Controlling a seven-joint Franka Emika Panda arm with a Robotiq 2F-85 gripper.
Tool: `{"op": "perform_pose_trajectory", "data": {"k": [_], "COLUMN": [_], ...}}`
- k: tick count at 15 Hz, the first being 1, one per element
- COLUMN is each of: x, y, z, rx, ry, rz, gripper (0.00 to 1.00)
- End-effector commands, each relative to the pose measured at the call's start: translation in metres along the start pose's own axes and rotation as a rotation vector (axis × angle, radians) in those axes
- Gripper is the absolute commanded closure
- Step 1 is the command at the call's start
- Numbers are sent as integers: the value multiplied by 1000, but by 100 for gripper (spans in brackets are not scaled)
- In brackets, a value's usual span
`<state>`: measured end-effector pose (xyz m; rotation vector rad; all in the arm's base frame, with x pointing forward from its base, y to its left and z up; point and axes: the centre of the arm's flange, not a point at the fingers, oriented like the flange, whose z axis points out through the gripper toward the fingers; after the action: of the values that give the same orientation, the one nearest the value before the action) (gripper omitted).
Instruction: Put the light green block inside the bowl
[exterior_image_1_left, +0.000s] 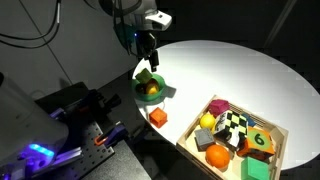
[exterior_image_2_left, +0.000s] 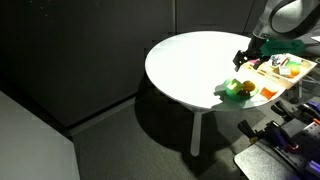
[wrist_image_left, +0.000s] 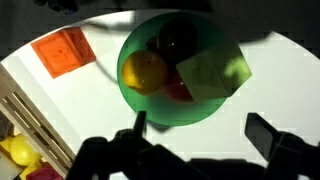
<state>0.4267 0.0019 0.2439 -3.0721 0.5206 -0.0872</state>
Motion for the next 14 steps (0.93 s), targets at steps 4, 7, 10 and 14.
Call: {"op": "perform_pose_trajectory", "data": {"k": [4, 7, 10, 14], "x": [-12, -17, -22, -30], "y": [8, 12, 15, 17], "z": [-43, -55, -66, -81], "rx": [-108, -147, -177, -198], "ry": [-34, -76, -116, -142], "rz": [37, 16, 5, -16], "gripper": [0, 0, 0, 0]}}
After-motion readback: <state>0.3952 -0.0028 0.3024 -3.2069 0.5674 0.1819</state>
